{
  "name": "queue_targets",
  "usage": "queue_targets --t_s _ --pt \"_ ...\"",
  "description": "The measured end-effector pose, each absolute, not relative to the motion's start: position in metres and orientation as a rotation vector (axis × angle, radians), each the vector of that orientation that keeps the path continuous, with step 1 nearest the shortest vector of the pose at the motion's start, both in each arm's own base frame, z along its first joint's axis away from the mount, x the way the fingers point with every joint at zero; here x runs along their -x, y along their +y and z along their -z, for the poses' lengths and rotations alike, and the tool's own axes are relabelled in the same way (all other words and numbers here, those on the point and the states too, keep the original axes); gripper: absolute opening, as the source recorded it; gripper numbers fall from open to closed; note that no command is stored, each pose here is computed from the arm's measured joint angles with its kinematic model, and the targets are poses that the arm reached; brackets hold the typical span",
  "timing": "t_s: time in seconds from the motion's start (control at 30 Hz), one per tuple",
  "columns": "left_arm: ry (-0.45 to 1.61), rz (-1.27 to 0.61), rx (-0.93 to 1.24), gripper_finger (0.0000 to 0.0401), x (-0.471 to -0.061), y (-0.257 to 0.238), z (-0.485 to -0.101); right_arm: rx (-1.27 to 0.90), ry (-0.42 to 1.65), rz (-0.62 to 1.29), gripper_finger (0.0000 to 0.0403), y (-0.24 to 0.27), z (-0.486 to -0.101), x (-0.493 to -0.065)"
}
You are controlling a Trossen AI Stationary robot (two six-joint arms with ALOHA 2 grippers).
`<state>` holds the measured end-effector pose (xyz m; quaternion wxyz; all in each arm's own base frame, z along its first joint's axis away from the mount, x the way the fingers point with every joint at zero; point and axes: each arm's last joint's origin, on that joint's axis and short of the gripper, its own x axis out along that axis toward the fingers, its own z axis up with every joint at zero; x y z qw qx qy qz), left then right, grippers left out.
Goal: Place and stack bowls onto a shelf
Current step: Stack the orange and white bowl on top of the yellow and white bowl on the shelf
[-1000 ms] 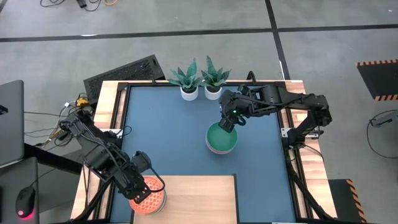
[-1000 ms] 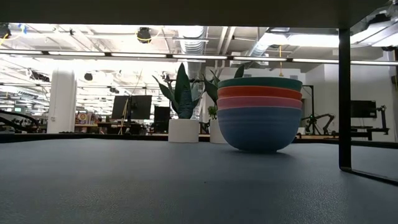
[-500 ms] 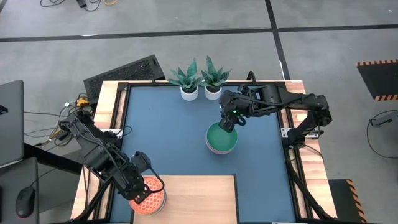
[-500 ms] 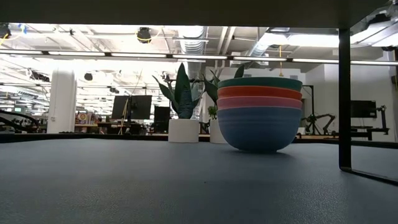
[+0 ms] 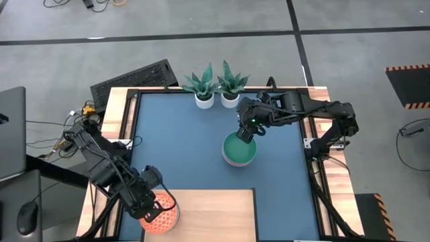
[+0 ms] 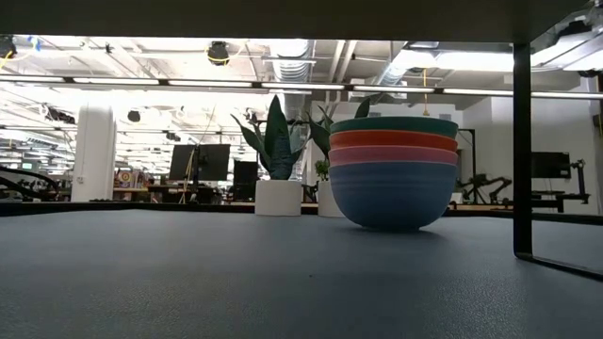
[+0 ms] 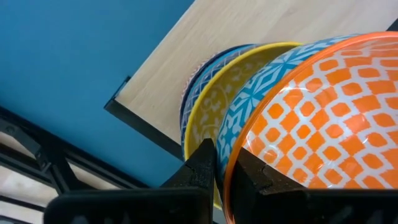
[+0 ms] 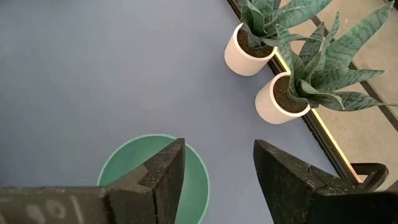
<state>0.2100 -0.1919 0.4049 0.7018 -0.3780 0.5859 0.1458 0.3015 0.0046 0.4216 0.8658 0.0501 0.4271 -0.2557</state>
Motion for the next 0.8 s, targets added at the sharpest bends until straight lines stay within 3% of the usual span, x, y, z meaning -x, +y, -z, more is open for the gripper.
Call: queue_targets --t_s 0.37,0.8 --pt "1.296 -0.321 0.852 0.0015 -0.2108 -0.1925 -0.4053 -0.105 0.895 0.535 0.0216 0.0047 -0.4216 -0.3015" --pt "1.295 -0.323 0.861 0.0072 -0.2105 -0.1923 -0.4059 -0.105 0.895 0.535 0.0216 0.0047 -0.4216 -0.3015"
